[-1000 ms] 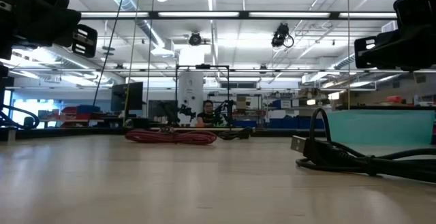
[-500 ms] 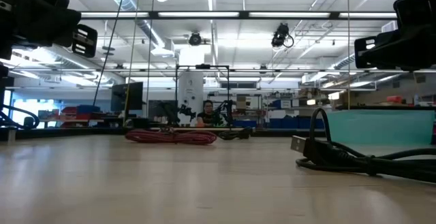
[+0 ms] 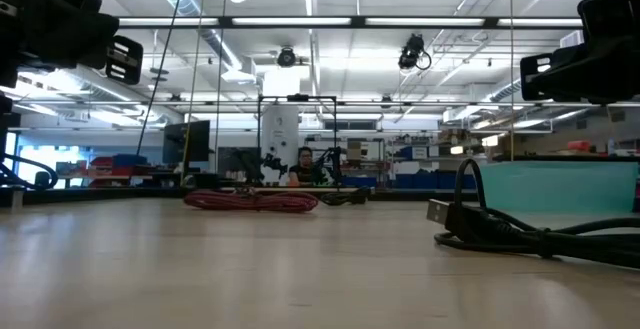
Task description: Pick and place USB-C Cables
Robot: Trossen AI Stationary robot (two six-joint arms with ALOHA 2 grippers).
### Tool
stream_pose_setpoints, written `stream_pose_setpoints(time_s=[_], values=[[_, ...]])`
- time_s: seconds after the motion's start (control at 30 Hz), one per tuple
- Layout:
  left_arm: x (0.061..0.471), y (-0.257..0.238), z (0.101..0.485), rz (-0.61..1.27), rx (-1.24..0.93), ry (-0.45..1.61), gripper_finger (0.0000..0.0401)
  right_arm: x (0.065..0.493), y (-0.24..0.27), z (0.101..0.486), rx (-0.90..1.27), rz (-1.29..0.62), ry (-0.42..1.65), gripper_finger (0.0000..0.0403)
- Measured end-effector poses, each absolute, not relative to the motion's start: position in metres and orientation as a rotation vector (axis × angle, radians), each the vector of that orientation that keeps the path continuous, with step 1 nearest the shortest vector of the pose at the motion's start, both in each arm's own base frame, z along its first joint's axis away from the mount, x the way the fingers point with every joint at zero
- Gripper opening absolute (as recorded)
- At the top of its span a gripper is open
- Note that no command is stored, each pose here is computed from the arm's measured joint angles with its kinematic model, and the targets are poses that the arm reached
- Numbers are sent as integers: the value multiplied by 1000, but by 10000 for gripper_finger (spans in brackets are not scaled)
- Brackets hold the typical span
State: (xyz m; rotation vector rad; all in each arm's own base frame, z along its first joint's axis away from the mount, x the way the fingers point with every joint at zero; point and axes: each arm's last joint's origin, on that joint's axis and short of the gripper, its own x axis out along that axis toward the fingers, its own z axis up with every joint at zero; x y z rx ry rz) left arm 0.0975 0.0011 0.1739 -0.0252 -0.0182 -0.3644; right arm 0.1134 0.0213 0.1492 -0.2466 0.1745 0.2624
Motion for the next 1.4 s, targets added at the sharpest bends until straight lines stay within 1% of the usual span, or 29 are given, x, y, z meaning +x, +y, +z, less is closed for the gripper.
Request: stream_pose_setpoints(time_s=[0.93,1.1,1.23,1.33,1.4], values=[[98,1,174,-364,-25,-18,25,114,21,150,-247,252,166,43],[97,1,174,-364,-8,-22,25,115,21,160,-262,240,61,43],[97,1,176,-367,-127,-20,25,115,21,170,-228,227,-39,43],[97,1,184,-375,-157,-87,25,115,22,177,-178,230,-103,43],[96,1,190,-384,-164,-145,25,115,22,180,-100,243,-134,43]])
